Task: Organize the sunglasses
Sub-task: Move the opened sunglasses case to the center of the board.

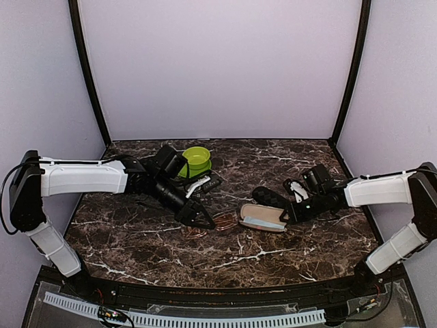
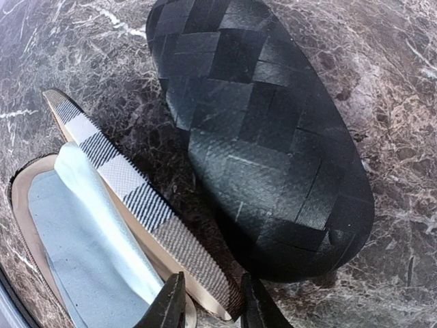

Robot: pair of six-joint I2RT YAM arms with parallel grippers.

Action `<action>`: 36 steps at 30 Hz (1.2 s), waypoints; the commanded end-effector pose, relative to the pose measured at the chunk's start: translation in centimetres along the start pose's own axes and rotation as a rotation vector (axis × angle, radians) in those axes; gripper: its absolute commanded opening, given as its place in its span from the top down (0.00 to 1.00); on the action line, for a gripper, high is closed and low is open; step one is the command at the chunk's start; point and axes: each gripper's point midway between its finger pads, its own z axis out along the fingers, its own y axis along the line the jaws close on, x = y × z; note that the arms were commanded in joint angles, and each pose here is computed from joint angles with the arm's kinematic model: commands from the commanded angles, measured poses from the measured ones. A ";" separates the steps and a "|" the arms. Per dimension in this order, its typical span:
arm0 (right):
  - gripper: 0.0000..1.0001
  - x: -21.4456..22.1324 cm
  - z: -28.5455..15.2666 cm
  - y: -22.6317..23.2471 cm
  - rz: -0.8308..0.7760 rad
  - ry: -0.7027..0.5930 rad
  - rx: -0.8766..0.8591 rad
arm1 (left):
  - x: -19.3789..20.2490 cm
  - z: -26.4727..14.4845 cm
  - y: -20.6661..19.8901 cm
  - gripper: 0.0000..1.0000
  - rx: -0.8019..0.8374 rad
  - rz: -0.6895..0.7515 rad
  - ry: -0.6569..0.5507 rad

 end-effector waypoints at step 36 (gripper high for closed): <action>0.87 -2.9 -1.6 10.4 -0.475 -0.223 -0.233 | -1.3 1.8 1.5 0.77 0.023 0.035 0.051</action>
